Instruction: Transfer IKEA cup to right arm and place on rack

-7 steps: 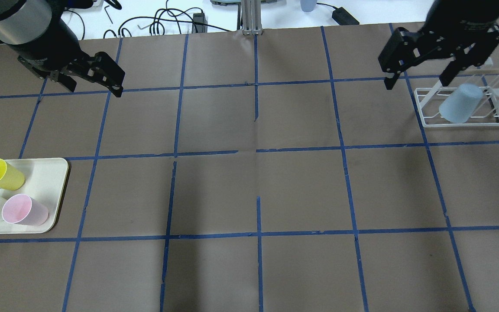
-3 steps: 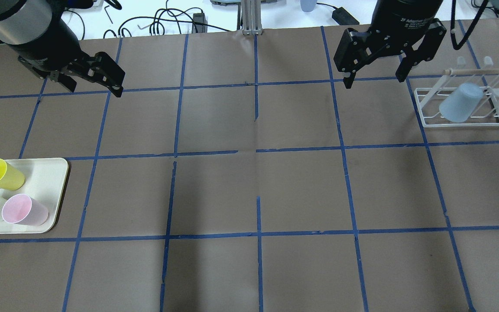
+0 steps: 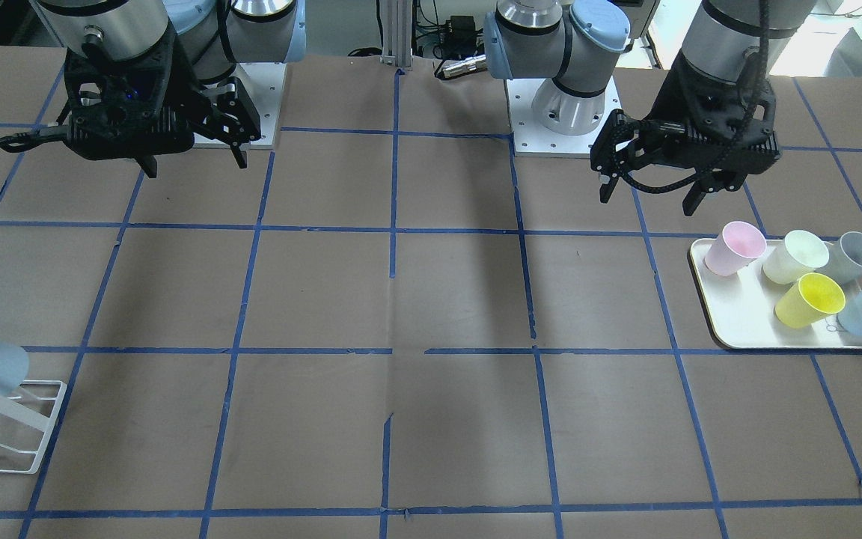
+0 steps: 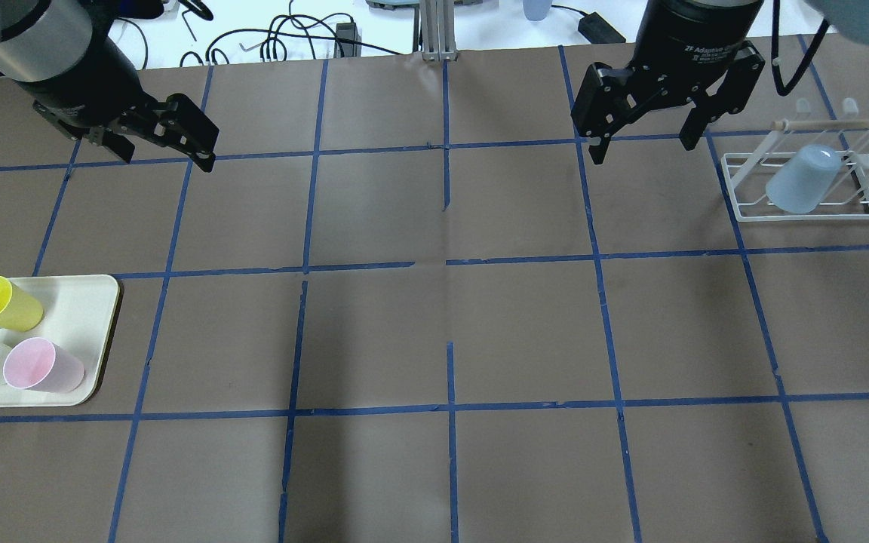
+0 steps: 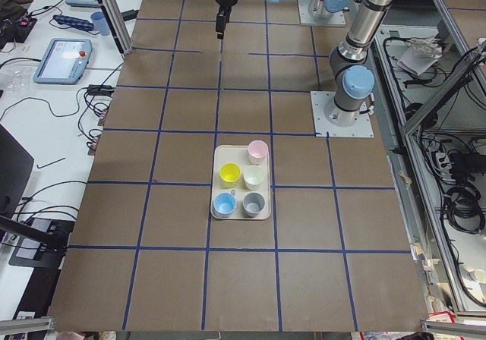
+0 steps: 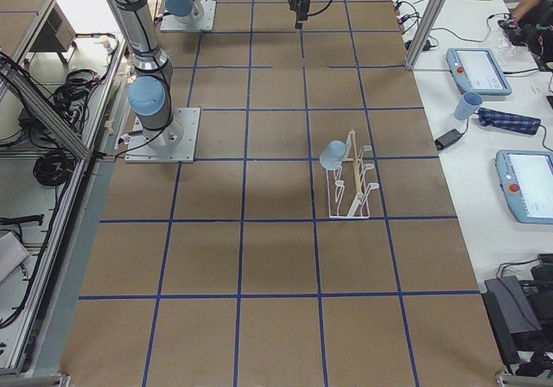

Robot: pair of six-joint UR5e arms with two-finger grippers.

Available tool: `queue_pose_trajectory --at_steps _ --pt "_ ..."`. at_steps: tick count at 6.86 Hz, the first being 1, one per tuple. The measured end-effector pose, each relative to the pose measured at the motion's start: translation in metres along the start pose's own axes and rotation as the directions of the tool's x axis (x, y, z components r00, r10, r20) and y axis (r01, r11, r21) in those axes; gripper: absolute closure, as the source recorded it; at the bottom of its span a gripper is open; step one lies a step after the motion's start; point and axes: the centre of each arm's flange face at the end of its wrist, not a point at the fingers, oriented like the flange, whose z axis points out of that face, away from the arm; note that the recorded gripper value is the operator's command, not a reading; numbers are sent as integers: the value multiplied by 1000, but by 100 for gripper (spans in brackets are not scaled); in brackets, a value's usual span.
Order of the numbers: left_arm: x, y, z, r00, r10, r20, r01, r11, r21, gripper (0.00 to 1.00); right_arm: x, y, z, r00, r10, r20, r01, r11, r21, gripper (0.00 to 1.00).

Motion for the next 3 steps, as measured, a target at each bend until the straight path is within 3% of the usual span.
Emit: queue_pose_trajectory --at_steps 3 --pt "-1 -7 -3 997 -72 -9 72 997 6 0 -1 4 -1 1000 -3 -3 3 1000 24 0"
